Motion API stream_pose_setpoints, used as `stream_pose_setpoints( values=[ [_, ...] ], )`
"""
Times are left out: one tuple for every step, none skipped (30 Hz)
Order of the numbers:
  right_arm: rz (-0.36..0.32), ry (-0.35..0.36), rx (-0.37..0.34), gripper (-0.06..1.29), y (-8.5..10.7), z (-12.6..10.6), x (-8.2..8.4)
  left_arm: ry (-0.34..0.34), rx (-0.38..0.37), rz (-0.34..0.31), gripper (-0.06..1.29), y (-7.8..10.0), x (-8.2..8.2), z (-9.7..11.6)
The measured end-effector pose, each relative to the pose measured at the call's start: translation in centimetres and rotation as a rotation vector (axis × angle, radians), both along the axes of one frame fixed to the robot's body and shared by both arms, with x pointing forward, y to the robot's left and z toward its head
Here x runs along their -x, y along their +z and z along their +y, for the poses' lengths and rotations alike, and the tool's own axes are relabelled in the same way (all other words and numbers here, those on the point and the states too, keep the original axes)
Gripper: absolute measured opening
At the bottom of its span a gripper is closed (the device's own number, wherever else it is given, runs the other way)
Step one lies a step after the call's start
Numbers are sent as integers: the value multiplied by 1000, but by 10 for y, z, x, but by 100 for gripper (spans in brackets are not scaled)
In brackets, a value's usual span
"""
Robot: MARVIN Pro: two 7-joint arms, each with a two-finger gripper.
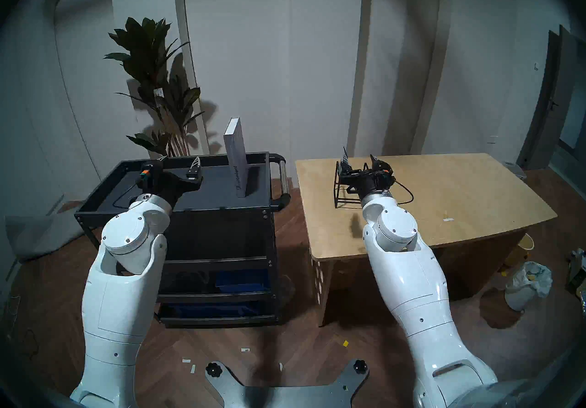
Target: Transfer books between table and cart
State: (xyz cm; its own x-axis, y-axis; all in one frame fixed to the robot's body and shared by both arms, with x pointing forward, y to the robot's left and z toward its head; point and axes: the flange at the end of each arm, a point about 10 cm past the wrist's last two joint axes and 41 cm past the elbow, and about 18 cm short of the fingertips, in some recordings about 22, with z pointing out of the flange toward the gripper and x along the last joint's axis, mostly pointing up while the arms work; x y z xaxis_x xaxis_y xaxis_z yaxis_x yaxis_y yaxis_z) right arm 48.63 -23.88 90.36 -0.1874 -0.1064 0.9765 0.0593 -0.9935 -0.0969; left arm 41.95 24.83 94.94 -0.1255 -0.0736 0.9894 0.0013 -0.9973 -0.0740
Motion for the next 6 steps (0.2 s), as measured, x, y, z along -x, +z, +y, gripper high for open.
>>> stream_pose_setpoints(
  values=[
    [0,1,0,123,0,0,0,0,0,0,121,0,0,0],
    [0,2,0,123,0,0,0,-1,0,0,121,0,0,0],
    [-1,3,0,123,0,0,0,-1,-1,0,121,0,0,0],
    [-1,4,0,123,0,0,0,-2,-1,0,121,0,0,0],
    [-1,5,0,123,0,0,0,-2,-1,0,121,0,0,0],
    [-1,5,0,123,0,0,0,-2,-1,0,121,0,0,0]
  ],
)
